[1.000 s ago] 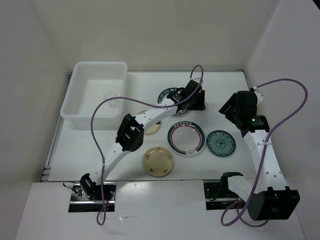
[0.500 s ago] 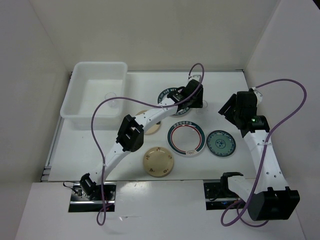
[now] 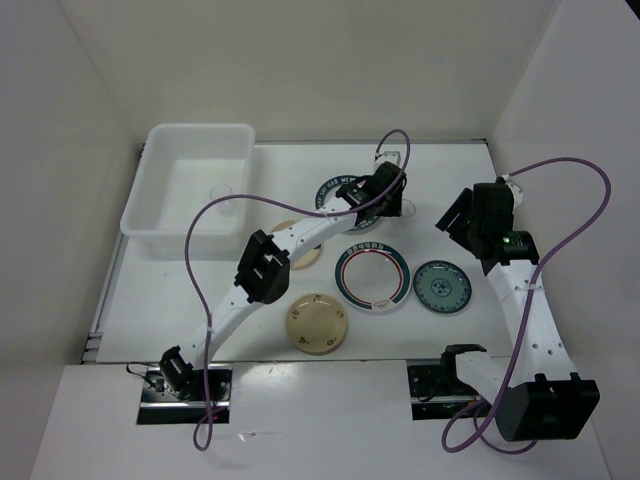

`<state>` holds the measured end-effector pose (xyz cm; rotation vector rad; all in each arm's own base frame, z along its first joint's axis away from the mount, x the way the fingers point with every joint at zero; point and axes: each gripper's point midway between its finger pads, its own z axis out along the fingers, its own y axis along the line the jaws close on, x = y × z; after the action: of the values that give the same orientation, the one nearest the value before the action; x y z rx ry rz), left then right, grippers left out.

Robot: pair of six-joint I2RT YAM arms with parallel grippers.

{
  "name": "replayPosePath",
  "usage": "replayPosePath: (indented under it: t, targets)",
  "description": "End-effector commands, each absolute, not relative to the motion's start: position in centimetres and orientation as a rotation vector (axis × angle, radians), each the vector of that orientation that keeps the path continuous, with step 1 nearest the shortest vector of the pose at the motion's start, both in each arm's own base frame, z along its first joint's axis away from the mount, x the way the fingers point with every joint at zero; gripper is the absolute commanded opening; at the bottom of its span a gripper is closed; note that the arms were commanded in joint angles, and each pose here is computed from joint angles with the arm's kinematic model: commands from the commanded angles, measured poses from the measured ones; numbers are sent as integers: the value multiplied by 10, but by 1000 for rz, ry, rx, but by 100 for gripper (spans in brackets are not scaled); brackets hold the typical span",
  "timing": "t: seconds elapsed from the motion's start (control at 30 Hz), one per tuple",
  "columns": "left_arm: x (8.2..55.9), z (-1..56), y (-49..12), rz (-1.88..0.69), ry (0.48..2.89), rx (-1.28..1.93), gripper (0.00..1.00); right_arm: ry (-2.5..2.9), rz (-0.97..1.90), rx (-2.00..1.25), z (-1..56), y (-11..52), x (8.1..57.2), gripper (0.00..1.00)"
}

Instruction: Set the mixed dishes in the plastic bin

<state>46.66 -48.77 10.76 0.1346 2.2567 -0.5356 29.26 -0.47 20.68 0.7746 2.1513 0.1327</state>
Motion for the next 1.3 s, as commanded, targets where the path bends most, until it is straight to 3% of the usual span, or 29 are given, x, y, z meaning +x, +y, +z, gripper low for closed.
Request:
replayPosePath:
  t: [0.0, 0.1, 0.33, 0.43, 0.53, 0.63, 0.87, 0.97, 1.07, 1.27]
  targets:
    - [474, 104, -490, -516, 2229, 153, 50, 2159, 127, 763, 205, -6, 290, 71]
    - [475, 94, -491, -515, 2238, 145, 41, 2159, 127, 763, 205, -6, 290, 71]
    - [474, 82, -492, -515, 2259, 144, 40, 2154, 141, 757, 207, -4, 292, 71]
    - [474, 82, -492, -515, 2259, 144, 28, 2154, 141, 757, 207, -4, 292, 71]
    - [473, 80, -491, -509, 2267, 146, 11, 2154, 141, 757, 207, -4, 292, 71]
    - [472, 95, -494, -537, 2251, 148, 0, 2157, 151, 753, 205, -2, 292, 71]
    - [469, 212, -492, -653, 2078, 160, 0, 2157, 151, 753, 205, -2, 292, 71]
    - [480, 292, -451, -639, 1954, 79, 0, 2147, 155, 750, 207, -2, 291, 71]
    - [501, 330, -385, -569, 1917, -18, 0, 2147, 173, 730, 210, 0, 290, 74]
    - [510, 310, -216, -351, 2047, -255, 0, 2144, 199, 719, 213, 4, 289, 77]
